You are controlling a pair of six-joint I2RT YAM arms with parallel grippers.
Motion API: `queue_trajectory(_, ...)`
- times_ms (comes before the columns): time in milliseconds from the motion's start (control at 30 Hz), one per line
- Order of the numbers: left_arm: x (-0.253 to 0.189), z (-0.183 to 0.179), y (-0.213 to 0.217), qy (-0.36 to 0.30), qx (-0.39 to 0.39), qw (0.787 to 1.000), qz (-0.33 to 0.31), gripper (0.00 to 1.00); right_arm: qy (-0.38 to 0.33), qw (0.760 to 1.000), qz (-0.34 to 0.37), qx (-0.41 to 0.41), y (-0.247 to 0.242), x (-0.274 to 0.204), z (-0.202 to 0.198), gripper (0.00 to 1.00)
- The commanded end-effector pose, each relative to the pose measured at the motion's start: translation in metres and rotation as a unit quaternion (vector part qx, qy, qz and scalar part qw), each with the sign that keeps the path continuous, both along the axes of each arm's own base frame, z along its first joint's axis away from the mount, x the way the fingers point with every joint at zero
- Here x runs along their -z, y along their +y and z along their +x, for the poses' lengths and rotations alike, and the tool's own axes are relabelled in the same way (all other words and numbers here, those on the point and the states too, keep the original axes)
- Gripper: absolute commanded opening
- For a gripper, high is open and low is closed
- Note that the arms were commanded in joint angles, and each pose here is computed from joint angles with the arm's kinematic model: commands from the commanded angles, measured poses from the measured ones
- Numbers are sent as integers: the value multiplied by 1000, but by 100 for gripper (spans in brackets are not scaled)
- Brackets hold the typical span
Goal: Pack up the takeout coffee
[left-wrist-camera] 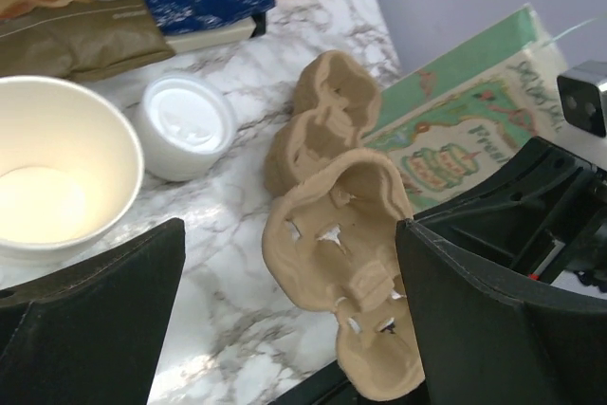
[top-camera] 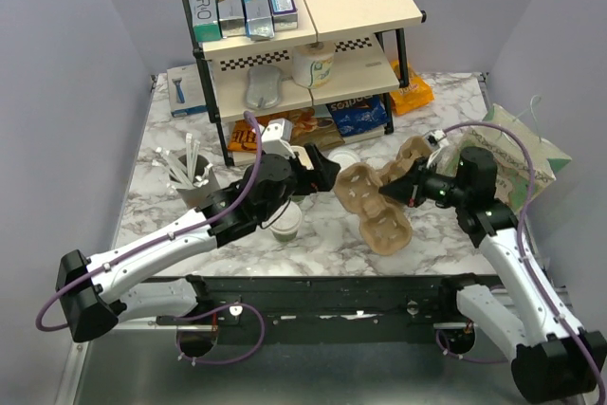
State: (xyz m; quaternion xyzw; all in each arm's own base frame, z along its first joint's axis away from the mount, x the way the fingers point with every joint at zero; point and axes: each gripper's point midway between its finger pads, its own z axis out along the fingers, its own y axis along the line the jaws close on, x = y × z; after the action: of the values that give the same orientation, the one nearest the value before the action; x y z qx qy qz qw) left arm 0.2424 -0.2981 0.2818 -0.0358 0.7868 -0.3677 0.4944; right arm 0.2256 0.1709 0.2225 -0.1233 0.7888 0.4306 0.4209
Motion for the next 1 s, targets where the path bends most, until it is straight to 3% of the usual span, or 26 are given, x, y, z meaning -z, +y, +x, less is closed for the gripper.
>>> queue_trajectory(0, 20, -1, 22, 12, -3, 999, 46, 99, 80, 988, 1, -130, 15, 41, -36, 1)
queue_trajectory(367, 38, 23, 39, 36, -8, 998, 48, 99, 166, 969, -29, -178, 21, 98, -43, 1)
queue_trajectory(500, 34, 27, 37, 27, 0, 999, 44, 99, 150, 963, -24, -221, 37, 103, -43, 1)
queue_trajectory(600, 34, 29, 40, 31, -6, 998, 54, 99, 173, 963, -42, -205, 36, 116, -33, 4)
queue_trajectory(633, 32, 30, 40, 31, -7, 998, 56, 99, 172, 964, -46, -200, 35, 118, -31, 9)
queue_trajectory(667, 32, 30, 40, 31, -7, 998, 55, 99, 169, 966, -57, -188, 33, 120, -26, 29)
queue_trajectory(733, 32, 30, 40, 31, -5, 998, 56, 99, 154, 971, -72, -167, 30, 115, -18, 40)
queue_trajectory(767, 32, 30, 41, 31, -6, 998, 56, 99, 146, 974, -90, -148, 26, 117, -12, 53)
queue_trajectory(833, 33, 30, 43, 32, -10, 998, 58, 99, 153, 974, -113, -121, 19, 112, -5, 69)
queue_trajectory(900, 28, 30, 45, 26, -12, 998, 53, 99, 154, 976, -129, -81, 13, 109, 5, 96)
queue_trajectory(967, 23, 28, 47, 20, -12, 999, 49, 99, 118, 983, -138, -41, 6, 90, 13, 100)
